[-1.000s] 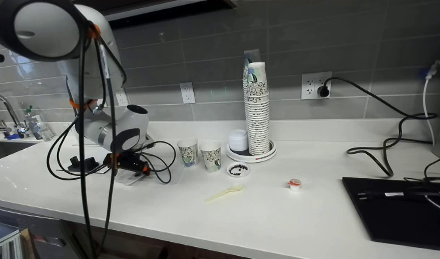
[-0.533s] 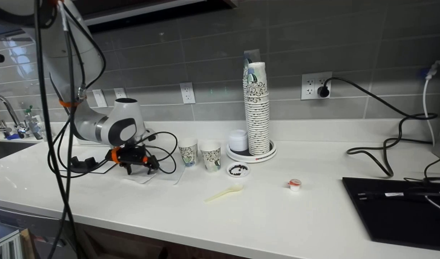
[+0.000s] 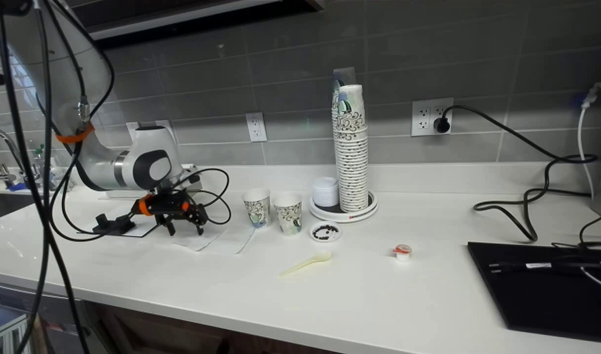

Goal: Pick up two napkins and place them on the counter top

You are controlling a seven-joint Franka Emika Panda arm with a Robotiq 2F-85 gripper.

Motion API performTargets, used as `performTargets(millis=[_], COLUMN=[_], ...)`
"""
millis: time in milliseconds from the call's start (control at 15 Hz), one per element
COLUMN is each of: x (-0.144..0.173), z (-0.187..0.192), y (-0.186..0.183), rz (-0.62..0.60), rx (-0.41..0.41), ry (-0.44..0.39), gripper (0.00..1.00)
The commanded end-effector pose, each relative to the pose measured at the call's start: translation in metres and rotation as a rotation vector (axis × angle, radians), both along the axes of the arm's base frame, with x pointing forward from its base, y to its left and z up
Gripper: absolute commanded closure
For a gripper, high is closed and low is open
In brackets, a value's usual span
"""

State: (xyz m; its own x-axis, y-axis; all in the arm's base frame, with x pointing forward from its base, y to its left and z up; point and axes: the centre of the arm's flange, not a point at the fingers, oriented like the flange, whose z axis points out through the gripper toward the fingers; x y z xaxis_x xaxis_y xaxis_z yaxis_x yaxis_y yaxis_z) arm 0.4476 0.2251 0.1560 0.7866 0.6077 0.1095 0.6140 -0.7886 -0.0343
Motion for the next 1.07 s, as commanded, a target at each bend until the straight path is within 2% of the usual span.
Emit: performTargets(millis=[0,133,333,533,600,733,933,1000], x=[-0.03,-0.046,-0.086,-0.117,-0.125,-0.137,-0.12,-0.062], z=[0.03,0.049,0.081,0.097,0.102,0.115,0.148,0.126], y=[0.006,0.006,-0.018,-0.061,-0.077,-0.105,-0.129,-0.09], rz=[-0.01,-0.007,0.137,0.097,0.051,-0.015,-0.148,-0.088], rx=[-0.068,-0.083,-0.117,-0.186,-0.209,-0.195,-0.118,-0.146], ry=[-0.049,-0.072,-0.098,-0.16,-0.183,-0.234,-0.324,-0.261], gripper=[0.0,0.0,0.0,0.0,0.0,0.0,0.0,0.0])
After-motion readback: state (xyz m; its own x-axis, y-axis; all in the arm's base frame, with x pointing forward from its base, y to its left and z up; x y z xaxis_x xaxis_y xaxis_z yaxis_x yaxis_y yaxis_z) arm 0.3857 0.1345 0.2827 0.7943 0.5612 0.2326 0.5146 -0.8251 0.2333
